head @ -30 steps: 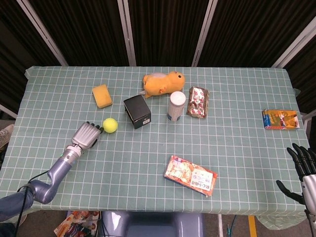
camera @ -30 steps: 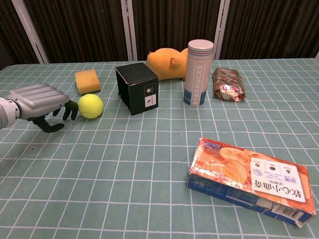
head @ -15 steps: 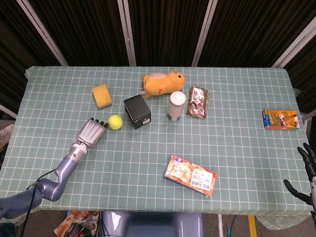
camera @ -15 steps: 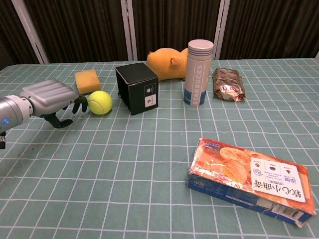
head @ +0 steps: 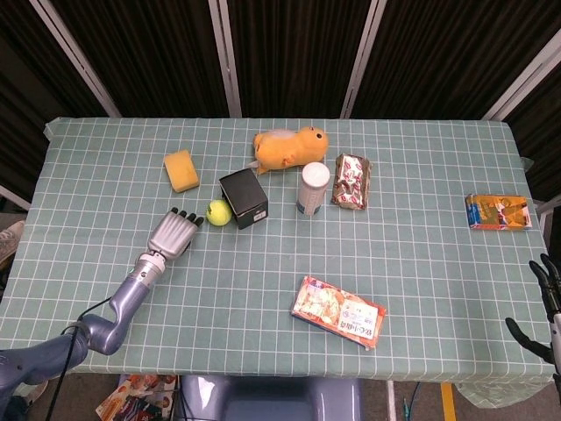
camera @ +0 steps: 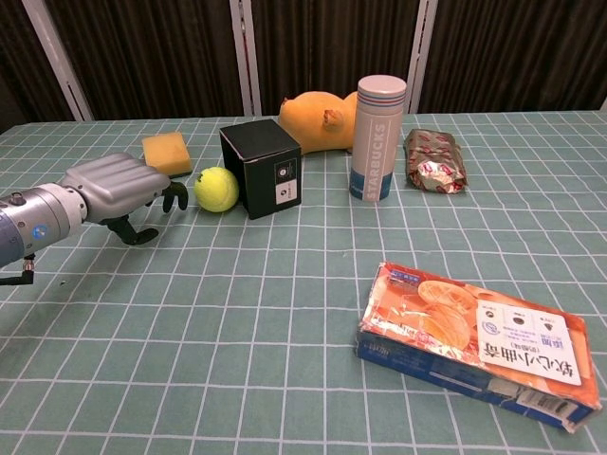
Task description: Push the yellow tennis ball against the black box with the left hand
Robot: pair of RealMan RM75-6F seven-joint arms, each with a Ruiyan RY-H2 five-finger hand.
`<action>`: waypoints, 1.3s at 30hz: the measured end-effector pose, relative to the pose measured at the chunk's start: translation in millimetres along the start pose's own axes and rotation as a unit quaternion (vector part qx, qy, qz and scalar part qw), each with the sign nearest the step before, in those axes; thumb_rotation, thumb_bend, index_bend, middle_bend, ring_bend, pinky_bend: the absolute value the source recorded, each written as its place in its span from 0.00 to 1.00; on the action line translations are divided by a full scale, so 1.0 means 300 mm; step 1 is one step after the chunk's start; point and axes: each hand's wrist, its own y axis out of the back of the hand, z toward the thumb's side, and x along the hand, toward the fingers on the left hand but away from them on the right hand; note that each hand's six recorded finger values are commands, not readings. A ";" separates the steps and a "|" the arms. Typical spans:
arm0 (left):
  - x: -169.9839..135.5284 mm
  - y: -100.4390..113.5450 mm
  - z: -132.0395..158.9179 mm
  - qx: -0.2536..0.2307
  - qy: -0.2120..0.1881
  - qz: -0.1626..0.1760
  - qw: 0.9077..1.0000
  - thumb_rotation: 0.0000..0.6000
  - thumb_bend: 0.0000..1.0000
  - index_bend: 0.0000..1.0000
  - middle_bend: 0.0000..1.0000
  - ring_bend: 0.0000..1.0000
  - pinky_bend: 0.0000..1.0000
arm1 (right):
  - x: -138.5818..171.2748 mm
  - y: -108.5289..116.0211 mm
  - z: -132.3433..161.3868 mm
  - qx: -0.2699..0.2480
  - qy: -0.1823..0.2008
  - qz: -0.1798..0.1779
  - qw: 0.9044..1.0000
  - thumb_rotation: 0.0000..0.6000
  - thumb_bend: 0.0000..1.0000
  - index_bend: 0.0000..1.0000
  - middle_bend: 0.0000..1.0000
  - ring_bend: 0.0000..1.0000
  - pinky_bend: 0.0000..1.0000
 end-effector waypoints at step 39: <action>0.037 0.006 0.082 -0.015 -0.039 0.024 0.999 1.00 0.28 0.03 0.06 0.05 0.02 | -0.009 -0.028 0.030 -0.024 0.022 0.032 0.999 1.00 0.27 0.00 0.00 0.00 0.00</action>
